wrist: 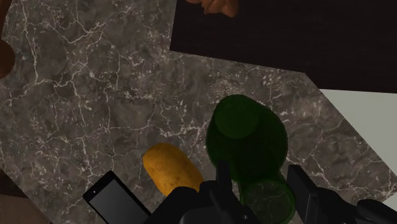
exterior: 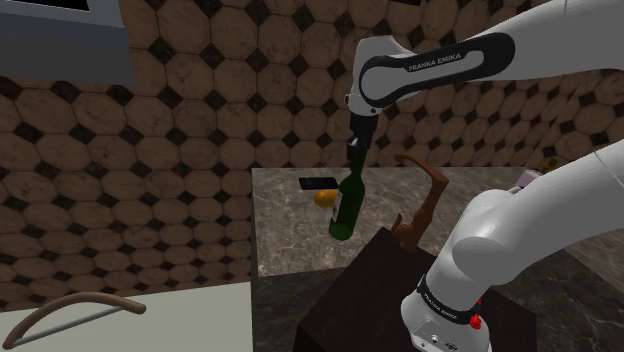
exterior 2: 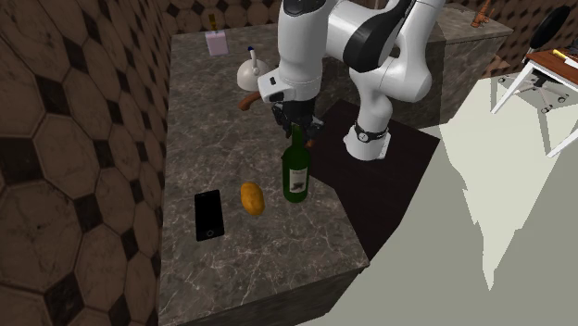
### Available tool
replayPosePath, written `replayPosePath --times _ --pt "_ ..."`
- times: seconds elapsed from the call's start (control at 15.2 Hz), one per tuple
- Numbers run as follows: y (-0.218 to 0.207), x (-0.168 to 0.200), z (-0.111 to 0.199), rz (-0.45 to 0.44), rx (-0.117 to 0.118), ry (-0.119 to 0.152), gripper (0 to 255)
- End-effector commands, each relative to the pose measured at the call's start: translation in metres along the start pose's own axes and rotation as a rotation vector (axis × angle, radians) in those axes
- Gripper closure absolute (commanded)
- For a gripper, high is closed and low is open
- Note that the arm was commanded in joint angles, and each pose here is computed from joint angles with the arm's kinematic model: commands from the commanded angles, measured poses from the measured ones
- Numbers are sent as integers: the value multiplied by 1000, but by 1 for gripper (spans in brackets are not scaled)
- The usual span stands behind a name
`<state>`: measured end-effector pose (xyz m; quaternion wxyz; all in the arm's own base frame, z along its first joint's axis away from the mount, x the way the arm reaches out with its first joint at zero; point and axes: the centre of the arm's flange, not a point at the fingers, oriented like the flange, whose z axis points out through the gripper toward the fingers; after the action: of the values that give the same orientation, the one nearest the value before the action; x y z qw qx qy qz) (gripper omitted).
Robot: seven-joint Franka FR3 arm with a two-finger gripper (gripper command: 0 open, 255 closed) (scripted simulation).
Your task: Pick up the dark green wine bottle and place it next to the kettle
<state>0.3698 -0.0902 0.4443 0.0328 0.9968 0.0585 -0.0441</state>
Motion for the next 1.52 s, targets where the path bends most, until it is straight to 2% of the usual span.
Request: replayPosePath --times 0.0,1.45 --pt "0 -1 -5 0 0 0 255" --pt "7 -11 -121 0 0 0 255"
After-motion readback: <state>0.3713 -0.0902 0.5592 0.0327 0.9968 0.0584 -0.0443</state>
